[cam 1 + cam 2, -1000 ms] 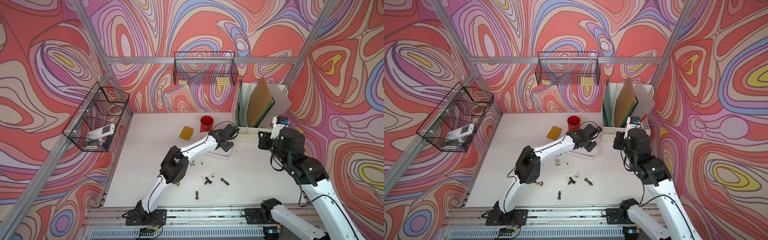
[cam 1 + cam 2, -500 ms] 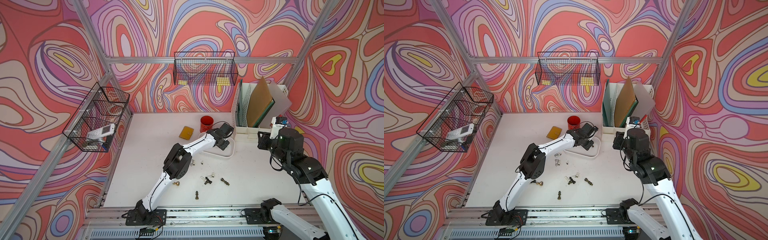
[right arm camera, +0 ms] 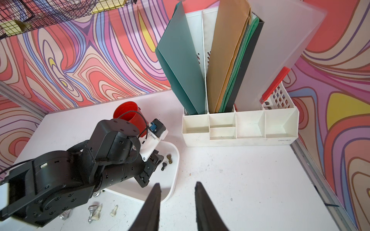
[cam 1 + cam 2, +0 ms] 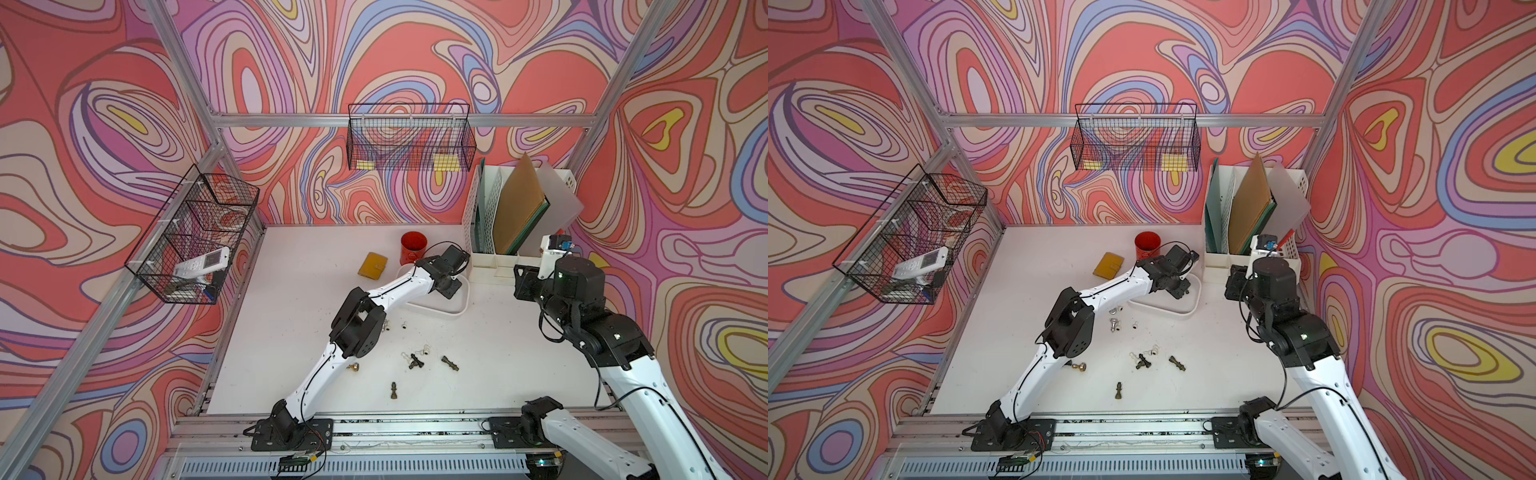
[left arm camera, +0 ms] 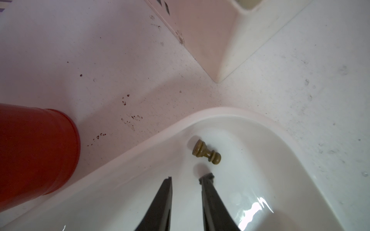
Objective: Put the chess pieces into the storage box
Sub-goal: Place the chess piece in the storage box, then pick up the chess piece at the center of the board.
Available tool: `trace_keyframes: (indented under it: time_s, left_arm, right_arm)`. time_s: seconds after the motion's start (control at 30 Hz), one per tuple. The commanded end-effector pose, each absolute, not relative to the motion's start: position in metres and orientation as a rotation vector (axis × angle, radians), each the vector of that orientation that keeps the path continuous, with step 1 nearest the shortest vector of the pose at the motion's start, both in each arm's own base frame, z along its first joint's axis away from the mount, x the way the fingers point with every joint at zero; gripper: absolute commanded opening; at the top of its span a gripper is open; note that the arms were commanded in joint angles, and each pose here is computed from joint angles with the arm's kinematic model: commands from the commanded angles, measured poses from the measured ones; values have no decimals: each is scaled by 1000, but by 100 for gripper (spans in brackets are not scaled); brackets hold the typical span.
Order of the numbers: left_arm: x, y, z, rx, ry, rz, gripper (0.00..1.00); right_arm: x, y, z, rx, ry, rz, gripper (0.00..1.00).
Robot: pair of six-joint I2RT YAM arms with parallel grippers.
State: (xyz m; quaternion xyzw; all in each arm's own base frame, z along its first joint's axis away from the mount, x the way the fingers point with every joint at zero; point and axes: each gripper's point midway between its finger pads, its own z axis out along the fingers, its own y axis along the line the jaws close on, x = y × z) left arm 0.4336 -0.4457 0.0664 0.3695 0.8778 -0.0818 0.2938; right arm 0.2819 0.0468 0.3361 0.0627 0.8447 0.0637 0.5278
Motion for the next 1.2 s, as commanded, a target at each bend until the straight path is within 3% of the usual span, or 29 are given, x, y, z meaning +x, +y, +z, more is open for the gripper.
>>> trace_keyframes:
  time_s: [0.0, 0.3, 0.57, 0.87, 1.17]
  left_arm:
    - [436, -442, 82, 965, 2334, -219, 33]
    - [421, -430, 148, 905, 2281, -286, 31]
    - [371, -366, 196, 818, 2297, -271, 30]
    - [283, -273, 173, 636, 2517, -268, 30]
    - [221, -195, 150, 412, 2671, -176, 31]
  right_arm:
    - [280, 51, 336, 125, 2044, 170, 31]
    - [275, 70, 315, 28, 2170, 239, 31]
    - [256, 101, 270, -76, 2340, 435, 30]
    - [252, 166, 227, -209, 2412, 699, 31]
    - [229, 239, 173, -556, 2528, 640, 33]
